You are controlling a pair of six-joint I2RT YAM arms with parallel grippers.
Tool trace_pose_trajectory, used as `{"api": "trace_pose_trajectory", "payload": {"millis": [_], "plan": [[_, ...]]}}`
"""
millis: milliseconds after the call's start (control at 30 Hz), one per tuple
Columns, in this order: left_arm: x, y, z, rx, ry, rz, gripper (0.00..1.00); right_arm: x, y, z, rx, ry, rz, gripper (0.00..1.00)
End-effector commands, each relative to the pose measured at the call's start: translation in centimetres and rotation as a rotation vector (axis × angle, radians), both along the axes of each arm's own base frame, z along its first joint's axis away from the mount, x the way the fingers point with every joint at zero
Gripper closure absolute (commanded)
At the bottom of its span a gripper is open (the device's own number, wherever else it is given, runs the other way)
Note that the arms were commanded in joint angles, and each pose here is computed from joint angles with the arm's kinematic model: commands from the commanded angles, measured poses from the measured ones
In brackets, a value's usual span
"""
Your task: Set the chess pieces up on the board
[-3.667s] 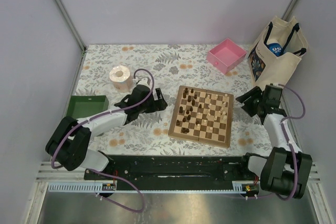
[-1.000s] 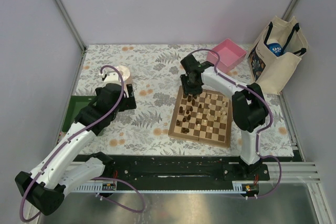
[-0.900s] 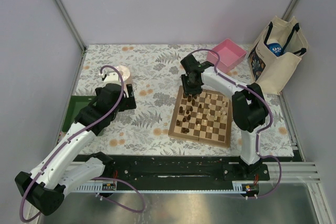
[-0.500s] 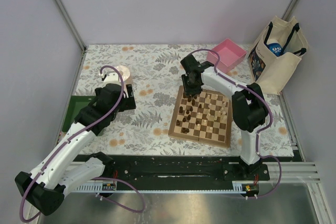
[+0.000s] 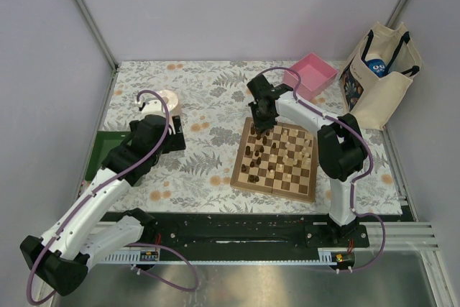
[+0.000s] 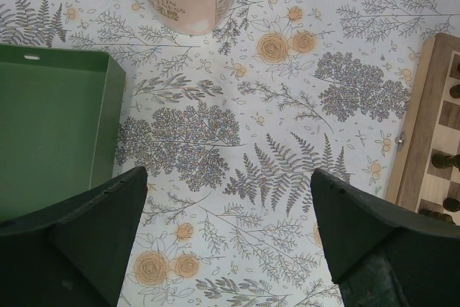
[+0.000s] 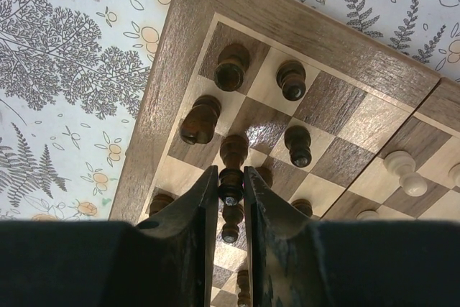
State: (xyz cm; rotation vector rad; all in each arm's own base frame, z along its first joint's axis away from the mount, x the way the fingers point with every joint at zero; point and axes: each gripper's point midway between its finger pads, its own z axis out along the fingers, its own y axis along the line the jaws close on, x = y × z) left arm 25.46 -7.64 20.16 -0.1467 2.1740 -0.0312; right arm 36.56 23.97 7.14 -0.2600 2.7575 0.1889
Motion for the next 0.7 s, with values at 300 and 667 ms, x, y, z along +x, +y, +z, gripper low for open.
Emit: {"api": "trace_pose_trajectory", "payload": {"millis": [300, 667], "plan": [[0.1, 0.5, 1.9, -0.021, -0.071, 0.019, 0.01, -0.3, 1.9, 5.8, 0.053, -0.114, 0.053, 0.81], [0.0, 0.6, 1.9, -0.026, -0.075, 0.021, 0.01, -1.7, 2.7, 4.5, 0.039, -0.075, 0.071, 0.81]]}}
